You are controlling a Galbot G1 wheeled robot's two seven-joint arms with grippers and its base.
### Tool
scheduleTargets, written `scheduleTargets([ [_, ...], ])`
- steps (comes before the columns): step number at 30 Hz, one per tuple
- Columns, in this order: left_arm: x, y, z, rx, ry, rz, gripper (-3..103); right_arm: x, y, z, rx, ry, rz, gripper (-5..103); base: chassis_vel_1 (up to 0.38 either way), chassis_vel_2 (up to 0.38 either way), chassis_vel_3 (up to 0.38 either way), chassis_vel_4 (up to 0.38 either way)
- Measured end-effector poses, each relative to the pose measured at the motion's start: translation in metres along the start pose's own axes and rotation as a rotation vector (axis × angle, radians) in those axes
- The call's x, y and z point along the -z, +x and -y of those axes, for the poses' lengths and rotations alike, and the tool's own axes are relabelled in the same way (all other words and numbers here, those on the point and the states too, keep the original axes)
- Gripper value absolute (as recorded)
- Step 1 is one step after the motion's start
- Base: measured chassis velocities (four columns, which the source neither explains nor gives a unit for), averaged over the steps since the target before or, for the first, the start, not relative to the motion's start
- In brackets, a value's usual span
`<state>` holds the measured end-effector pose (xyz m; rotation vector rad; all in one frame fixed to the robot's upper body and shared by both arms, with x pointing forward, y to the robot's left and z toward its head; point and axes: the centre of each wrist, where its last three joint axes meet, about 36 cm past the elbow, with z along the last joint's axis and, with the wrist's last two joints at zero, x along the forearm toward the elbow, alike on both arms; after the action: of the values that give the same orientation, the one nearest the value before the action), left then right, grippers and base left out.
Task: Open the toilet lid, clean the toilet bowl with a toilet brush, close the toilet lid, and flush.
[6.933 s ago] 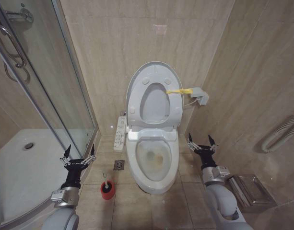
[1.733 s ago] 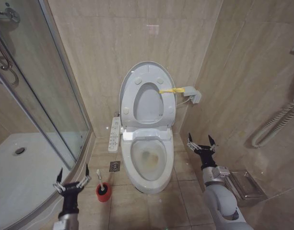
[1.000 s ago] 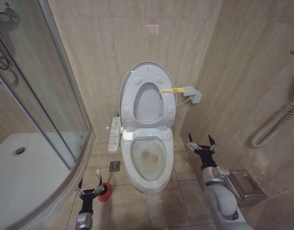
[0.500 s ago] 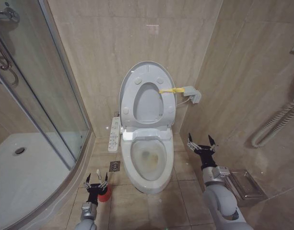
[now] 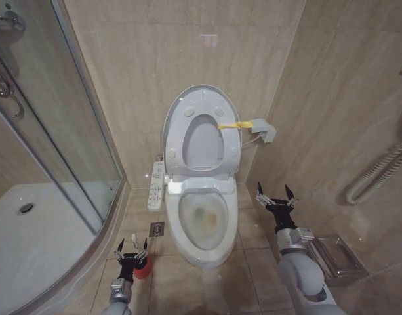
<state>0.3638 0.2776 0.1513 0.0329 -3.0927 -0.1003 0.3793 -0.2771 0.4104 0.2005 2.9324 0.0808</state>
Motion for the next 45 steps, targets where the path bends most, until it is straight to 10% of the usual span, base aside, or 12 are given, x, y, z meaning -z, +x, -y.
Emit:
scheduleTargets([
  [35, -0.021, 0.001, -0.01, -0.062, -0.037, -0.015, 97, 0.0, 0.0, 0.0, 0.0, 0.0, 0.0, 100, -0.014, 0.015, 0.017, -0.016],
  [36, -0.022, 0.002, -0.011, -0.068, -0.037, -0.011, 85, 0.0, 0.0, 0.0, 0.0, 0.0, 0.0, 100, 0.0, 0.0, 0.0, 0.0],
  [43, -0.027, 0.002, -0.019, -0.083, -0.042, 0.004, 85, 0.0, 0.0, 0.0, 0.0, 0.0, 0.0, 100, 0.0, 0.0, 0.0, 0.0],
  [44, -0.027, 0.002, -0.02, -0.084, -0.043, 0.006, 57, 0.0, 0.0, 0.0, 0.0, 0.0, 0.0, 100, 0.0, 0.0, 0.0, 0.0],
  [45, -0.027, 0.002, -0.02, -0.084, -0.043, 0.006, 57, 0.0, 0.0, 0.0, 0.0, 0.0, 0.0, 100, 0.0, 0.0, 0.0, 0.0],
])
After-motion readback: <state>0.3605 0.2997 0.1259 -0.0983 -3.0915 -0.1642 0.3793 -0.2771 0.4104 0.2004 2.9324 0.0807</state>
